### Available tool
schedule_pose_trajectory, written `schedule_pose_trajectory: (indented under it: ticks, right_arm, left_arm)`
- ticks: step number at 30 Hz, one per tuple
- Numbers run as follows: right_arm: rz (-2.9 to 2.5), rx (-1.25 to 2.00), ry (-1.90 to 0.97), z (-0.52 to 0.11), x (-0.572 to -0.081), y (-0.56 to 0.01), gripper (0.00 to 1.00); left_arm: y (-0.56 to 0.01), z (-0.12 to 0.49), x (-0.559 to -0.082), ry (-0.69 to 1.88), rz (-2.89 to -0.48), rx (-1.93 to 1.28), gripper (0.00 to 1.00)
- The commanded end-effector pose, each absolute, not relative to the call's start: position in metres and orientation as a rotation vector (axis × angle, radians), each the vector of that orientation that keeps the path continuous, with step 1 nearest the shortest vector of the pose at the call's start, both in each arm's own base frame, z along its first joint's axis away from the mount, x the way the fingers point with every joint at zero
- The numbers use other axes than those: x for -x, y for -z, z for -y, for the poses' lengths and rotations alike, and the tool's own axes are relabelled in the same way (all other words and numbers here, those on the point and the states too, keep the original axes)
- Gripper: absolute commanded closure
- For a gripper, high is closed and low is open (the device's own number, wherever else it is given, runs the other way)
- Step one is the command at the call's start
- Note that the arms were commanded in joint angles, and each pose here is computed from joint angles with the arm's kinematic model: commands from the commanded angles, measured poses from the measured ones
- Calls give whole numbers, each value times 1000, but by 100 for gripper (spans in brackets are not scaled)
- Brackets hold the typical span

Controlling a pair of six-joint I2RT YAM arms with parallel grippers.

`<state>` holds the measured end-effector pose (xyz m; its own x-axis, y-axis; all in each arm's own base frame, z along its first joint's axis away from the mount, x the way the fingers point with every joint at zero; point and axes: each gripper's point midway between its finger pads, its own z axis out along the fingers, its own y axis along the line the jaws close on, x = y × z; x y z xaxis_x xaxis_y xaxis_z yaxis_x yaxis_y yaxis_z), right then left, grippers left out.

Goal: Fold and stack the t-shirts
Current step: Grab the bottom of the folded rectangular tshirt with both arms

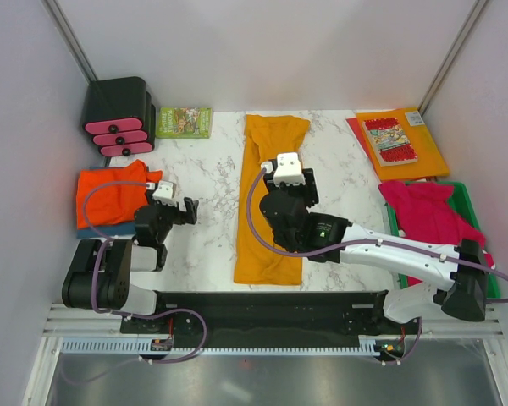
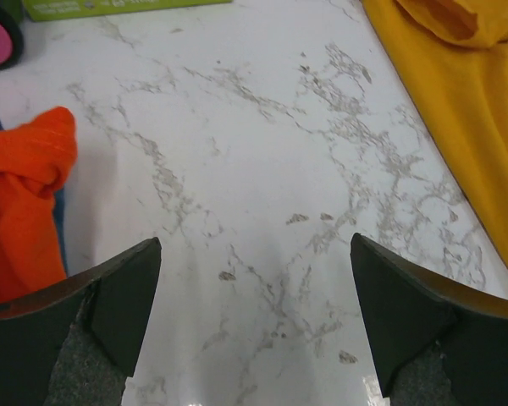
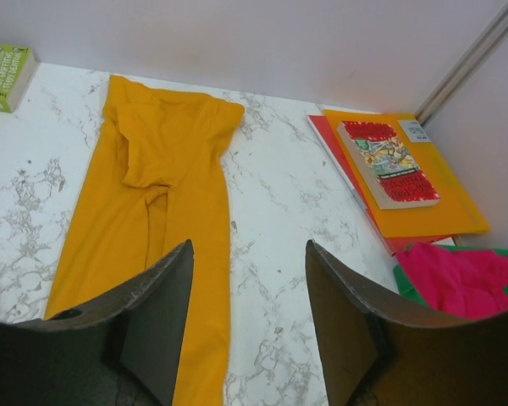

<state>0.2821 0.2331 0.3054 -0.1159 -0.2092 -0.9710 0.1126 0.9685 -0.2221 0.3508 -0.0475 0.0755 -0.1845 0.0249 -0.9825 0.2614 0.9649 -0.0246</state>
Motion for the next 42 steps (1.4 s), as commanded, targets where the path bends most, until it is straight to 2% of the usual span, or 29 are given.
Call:
schedule_pose_trajectory:
  ticks: [1,14,26,33,36,38,39,40,41,42]
  right_arm:
    - [-1639,-44,232,-213,-281,-321,37]
    - [-1730,-185,121,-150,-282,-247,37]
    - [-1868,-195,-10,-157,-267,-207,37]
    - [-1936,-119,13,-166,-266,-182,36]
    - [-1935,-121,8,-165,-266,-181,36]
    - [-1933,-116,10,-165,-266,-183,36]
    - [-1930,-112,20,-164,-266,-183,36]
    - [-1929,-103,35,-162,-267,-183,36]
    - [-1925,-99,48,-160,-267,-184,36]
    - [-1919,-100,73,-157,-267,-185,36]
  left_arm:
    - [-104,25,-371,106,-1661,-112,0]
    - [-105,25,-371,103,-1653,-110,0]
    - [-105,25,-371,104,-1654,-108,0]
    - [-109,16,-373,65,-1644,-62,0]
    - [-122,2,-379,17,-1713,59,0]
    - [-126,13,-390,-39,-1919,77,0]
    - [-127,22,-393,-69,-1985,43,0]
    - [-160,55,-406,-65,-1966,-7,0]
    - [-142,48,-386,-190,-2112,35,0]
    - [-147,63,-382,-152,-2164,18,0]
